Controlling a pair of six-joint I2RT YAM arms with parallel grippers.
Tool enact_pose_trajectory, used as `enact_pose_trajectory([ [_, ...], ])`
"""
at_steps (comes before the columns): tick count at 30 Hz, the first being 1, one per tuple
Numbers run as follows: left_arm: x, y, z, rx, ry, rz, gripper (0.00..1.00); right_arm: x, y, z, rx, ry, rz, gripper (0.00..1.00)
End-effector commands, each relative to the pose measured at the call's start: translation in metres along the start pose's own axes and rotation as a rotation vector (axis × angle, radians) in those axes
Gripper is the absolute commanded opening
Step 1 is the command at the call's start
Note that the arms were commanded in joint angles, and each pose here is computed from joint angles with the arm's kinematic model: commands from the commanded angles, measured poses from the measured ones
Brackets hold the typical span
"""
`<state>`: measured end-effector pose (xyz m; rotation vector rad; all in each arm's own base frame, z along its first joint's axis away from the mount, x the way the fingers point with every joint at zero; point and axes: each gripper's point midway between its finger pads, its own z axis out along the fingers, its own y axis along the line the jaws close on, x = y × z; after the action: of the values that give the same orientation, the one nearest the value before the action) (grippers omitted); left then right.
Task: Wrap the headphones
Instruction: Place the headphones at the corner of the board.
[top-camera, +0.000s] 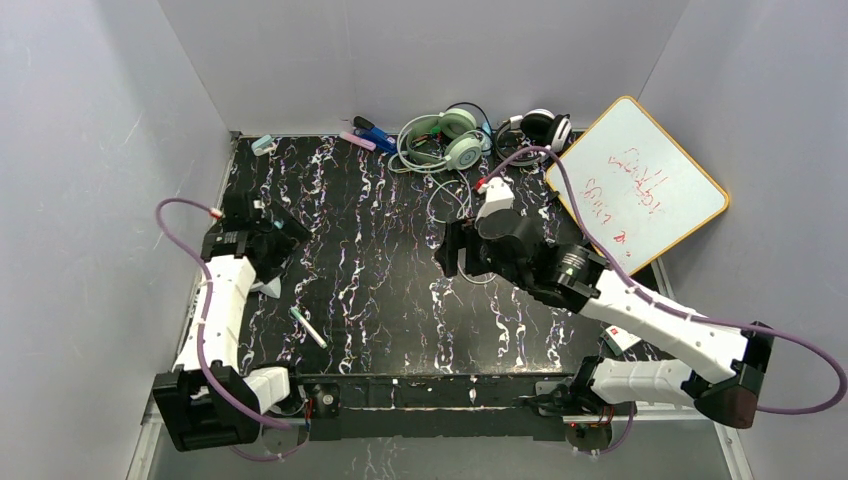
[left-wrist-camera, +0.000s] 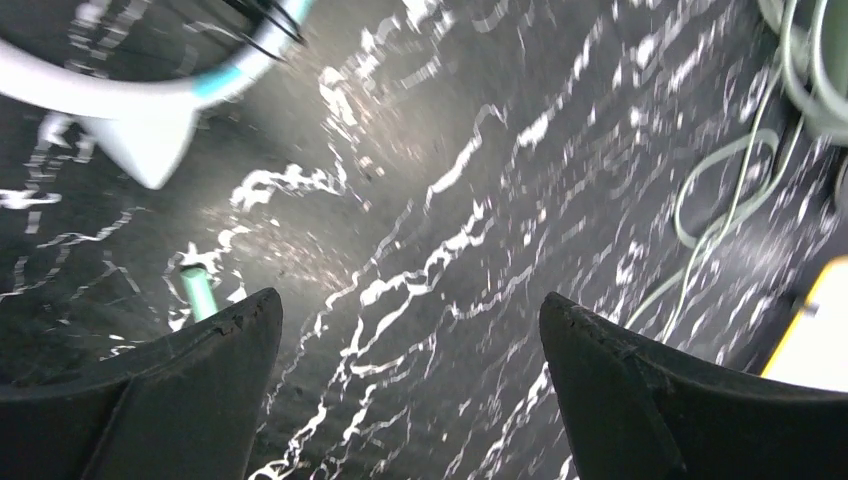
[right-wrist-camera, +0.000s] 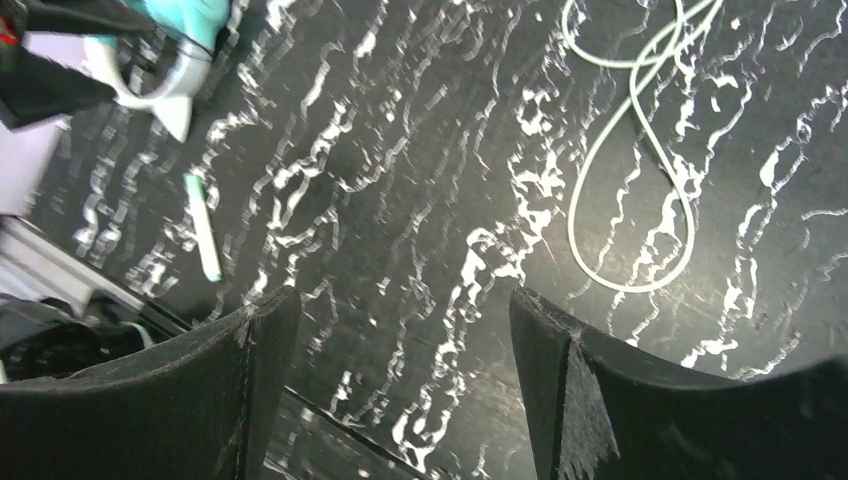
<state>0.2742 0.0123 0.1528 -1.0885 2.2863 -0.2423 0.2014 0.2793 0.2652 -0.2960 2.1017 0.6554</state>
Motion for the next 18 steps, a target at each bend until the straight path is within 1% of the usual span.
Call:
enact_pose_trajectory([
  [1, 0.042, -0.028, -0.005, 0.141, 0.188, 0.183, 0.96, 0.002, -0.017, 0.010, 0.080, 0.048, -0.075, 0.85],
  [5, 0.072, -0.040, -0.003, 0.181, 0.237, 0.284, 0.96, -0.002, -0.042, 0.044, 0.121, 0.161, -0.020, 0.86],
  [7, 0.086, -0.041, 0.000, 0.189, 0.257, 0.317, 0.96, -0.013, -0.058, 0.064, 0.120, 0.178, 0.031, 0.88],
  [10, 0.101, -0.043, 0.000, 0.209, 0.291, 0.379, 0.96, -0.035, -0.073, 0.094, 0.152, 0.147, 0.026, 0.92],
  [13, 0.110, -0.044, -0.003, 0.242, 0.310, 0.436, 0.96, -0.053, -0.086, 0.135, 0.184, 0.130, -0.008, 0.92],
  [17, 0.117, -0.050, -0.010, 0.312, 0.324, 0.486, 0.97, -0.082, -0.095, 0.191, 0.201, 0.082, -0.118, 0.93],
  [18, 0.118, -0.052, -0.013, 0.330, 0.323, 0.494, 0.98, -0.097, -0.091, 0.205, 0.187, 0.060, -0.138, 0.93],
])
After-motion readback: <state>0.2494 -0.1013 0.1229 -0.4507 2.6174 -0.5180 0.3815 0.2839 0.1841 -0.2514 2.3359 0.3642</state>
